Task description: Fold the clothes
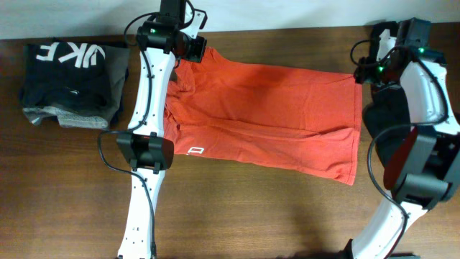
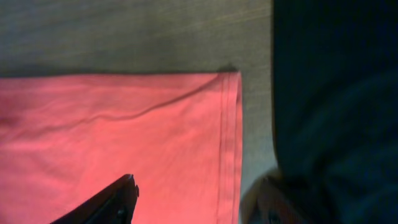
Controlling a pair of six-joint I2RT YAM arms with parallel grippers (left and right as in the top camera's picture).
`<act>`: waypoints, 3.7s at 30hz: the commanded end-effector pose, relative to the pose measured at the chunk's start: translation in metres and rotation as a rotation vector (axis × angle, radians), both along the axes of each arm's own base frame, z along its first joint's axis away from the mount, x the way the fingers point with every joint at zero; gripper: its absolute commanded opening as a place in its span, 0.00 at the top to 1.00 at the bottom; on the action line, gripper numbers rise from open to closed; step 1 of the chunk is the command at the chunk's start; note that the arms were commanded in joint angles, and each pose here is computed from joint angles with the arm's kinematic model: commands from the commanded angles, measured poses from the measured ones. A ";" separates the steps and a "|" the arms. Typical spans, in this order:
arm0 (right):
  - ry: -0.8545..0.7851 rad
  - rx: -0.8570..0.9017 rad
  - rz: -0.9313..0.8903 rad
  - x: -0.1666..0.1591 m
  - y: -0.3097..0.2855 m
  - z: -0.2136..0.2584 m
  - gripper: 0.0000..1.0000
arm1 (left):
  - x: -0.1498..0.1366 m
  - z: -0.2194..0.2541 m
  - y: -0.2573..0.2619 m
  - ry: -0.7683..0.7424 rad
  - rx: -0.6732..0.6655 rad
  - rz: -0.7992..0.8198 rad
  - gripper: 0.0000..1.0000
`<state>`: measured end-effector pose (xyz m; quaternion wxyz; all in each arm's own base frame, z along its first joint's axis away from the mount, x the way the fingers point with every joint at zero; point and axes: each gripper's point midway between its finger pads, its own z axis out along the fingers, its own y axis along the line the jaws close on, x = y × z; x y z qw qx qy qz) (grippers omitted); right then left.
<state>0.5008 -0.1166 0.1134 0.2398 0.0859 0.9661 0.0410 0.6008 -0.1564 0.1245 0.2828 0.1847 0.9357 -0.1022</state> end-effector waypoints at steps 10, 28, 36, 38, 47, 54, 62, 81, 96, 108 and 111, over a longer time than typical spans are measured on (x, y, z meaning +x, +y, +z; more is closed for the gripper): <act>0.014 -0.068 -0.030 0.030 -0.020 -0.070 0.36 | 0.004 0.026 0.015 -0.058 0.046 0.048 0.99; 0.000 -0.060 -0.038 0.047 -0.017 -0.108 0.47 | 0.006 0.026 0.021 -0.065 0.060 0.063 1.00; -0.002 -0.058 -0.015 0.054 -0.002 -0.124 0.48 | 0.009 0.028 0.021 -0.078 0.058 0.064 0.99; -0.014 -0.053 -0.033 0.058 -0.002 -0.126 0.51 | 0.009 0.028 0.021 -0.080 0.058 0.065 0.99; -0.033 -0.042 -0.065 0.064 -0.005 -0.123 0.89 | 0.016 0.030 0.033 -0.110 0.113 0.110 1.00; -0.085 -0.057 -0.057 0.078 -0.008 -0.067 0.96 | 0.034 0.043 0.053 -0.188 0.130 0.170 1.00; -0.050 -0.041 -0.067 0.066 -0.014 0.023 0.96 | 0.026 0.068 0.064 -0.206 0.131 0.187 0.99; 0.080 0.097 -0.041 -0.026 0.023 0.131 0.96 | -0.061 0.110 0.075 -0.017 0.180 0.163 0.99; 0.318 0.037 -0.063 -0.101 0.012 0.109 0.96 | -0.084 0.096 0.076 0.092 0.192 0.138 1.00; 0.486 0.105 -0.020 -0.123 0.022 0.043 0.96 | -0.093 0.059 0.069 0.225 0.196 0.086 1.00; 0.501 0.111 -0.024 -0.126 0.021 0.037 0.96 | -0.098 0.042 0.071 0.285 0.208 0.083 1.00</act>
